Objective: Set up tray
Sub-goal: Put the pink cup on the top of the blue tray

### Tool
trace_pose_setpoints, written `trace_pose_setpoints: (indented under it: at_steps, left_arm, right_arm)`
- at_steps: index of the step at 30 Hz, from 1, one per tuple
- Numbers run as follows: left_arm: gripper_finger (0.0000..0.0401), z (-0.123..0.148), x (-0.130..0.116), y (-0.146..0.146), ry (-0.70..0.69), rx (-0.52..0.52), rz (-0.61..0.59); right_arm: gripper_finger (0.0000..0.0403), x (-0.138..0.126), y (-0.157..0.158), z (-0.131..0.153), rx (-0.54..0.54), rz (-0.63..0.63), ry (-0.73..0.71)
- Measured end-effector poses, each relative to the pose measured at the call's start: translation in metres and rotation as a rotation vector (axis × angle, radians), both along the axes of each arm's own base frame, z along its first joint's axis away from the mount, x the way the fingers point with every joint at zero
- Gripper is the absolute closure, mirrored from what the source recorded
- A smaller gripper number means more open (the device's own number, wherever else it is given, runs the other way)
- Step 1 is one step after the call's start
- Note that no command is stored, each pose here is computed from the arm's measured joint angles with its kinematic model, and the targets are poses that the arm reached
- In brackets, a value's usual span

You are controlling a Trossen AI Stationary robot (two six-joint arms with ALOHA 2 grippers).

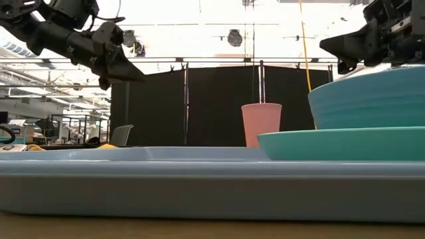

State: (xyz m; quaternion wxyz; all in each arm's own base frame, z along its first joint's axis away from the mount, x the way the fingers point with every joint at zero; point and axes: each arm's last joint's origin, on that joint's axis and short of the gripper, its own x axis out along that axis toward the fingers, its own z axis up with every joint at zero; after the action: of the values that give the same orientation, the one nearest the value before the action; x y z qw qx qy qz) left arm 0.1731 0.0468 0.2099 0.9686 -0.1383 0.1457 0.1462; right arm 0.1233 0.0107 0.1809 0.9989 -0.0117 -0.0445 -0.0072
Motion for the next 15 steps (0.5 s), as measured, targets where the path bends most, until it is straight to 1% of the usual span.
trace_pose_setpoints:
  at_steps: [2, 4, 7, 11, 13, 15]
  left_arm:
    - [0.0368, 0.003, 0.006, -0.002, 0.038, -0.004, -0.039]
    - [0.0368, 0.013, 0.018, -0.003, 0.072, 0.003, -0.056]
    - [0.0368, 0.029, 0.039, -0.001, 0.199, 0.006, -0.018]
    - [0.0368, 0.057, 0.081, 0.002, 0.328, 0.058, -0.063]
    - [0.0366, 0.064, 0.102, 0.002, 0.407, 0.094, -0.108]
    - [0.0357, 0.07, 0.126, -0.001, 0.454, 0.141, -0.161]
  right_arm:
    - [0.0402, -0.001, 0.0, 0.004, -0.022, -0.003, -0.042]
    - [0.0402, -0.001, 0.0, 0.006, -0.048, -0.007, -0.067]
    - [0.0402, -0.002, 0.0, 0.007, -0.064, -0.012, -0.074]
    - [0.0402, -0.003, 0.0, 0.007, -0.059, -0.01, -0.077]
    - [0.0402, -0.003, 0.0, 0.007, -0.059, -0.011, -0.075]
    - [0.0402, -0.002, 0.0, 0.006, -0.063, -0.01, -0.069]
